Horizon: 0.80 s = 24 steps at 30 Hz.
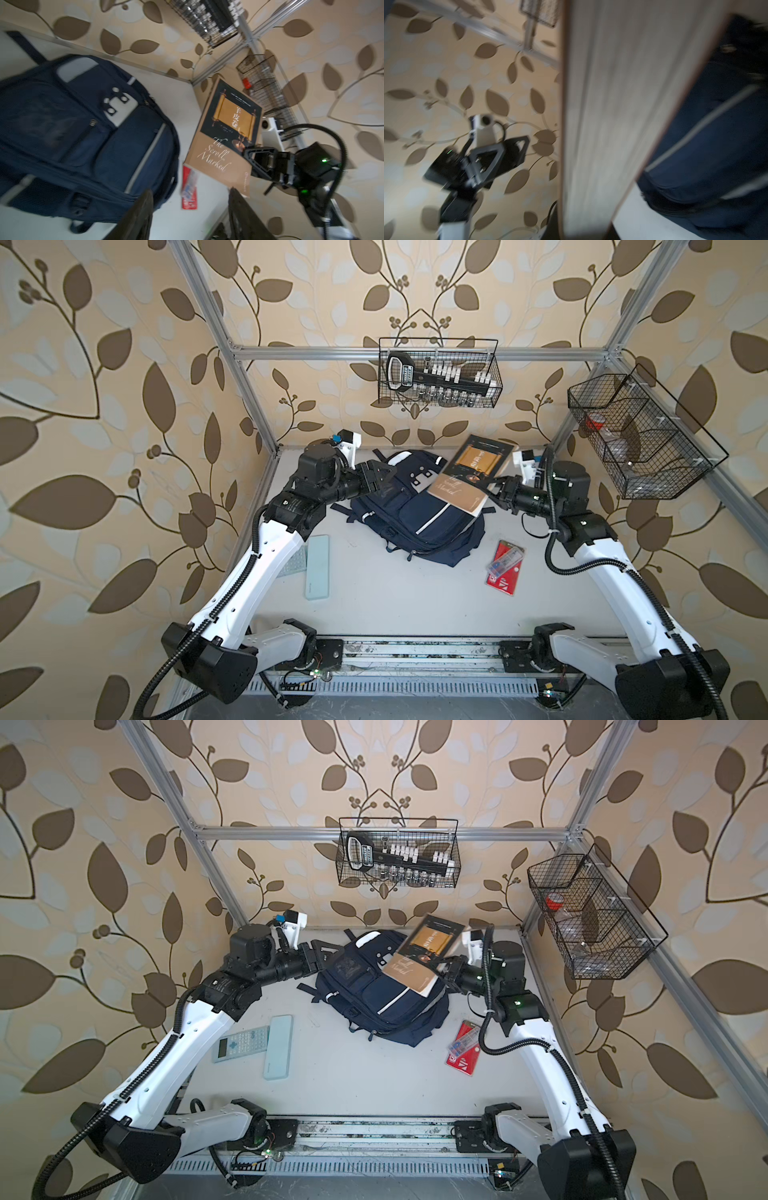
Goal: Pack the student bag
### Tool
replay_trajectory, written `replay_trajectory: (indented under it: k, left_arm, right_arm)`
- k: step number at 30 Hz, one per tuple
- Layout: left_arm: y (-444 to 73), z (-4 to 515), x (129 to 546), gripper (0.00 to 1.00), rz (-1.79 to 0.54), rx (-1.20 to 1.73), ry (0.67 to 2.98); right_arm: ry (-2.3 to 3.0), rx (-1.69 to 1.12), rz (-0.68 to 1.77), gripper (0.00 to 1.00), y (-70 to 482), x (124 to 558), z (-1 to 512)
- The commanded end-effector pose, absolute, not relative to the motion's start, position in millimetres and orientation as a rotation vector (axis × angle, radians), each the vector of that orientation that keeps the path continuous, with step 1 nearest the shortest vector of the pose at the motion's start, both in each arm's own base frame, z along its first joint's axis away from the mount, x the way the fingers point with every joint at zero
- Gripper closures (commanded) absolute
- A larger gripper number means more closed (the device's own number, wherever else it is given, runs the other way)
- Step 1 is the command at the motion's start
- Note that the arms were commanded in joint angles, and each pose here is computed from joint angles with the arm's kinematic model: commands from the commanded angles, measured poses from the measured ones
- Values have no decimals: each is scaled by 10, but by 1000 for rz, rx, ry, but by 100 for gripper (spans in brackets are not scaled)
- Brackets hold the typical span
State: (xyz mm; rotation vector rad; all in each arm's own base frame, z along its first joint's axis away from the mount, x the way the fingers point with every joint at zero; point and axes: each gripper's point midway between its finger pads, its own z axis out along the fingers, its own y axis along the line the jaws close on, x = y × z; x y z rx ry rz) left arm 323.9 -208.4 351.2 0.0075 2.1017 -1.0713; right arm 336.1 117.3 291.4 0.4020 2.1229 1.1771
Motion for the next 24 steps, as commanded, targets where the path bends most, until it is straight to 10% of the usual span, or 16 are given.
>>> replay_trajectory:
  k: [1, 16, 24]
  left_arm:
    - [-2212, 2801, 3140, 41, -724, 174, 2315]
    - [-4222, 1539, 3355, 31, -365, 757, 2467]
    - [-4324, 1090, 3454, 53, -291, 756, 2554]
  right_arm:
    - [2454, 712, 717, 100, 446, 3014, 1927]
    - [2438, 757, 486, 100, -13, 2575, 1794]
    - [2420, 714, 578, 100, 119, 2517, 1885]
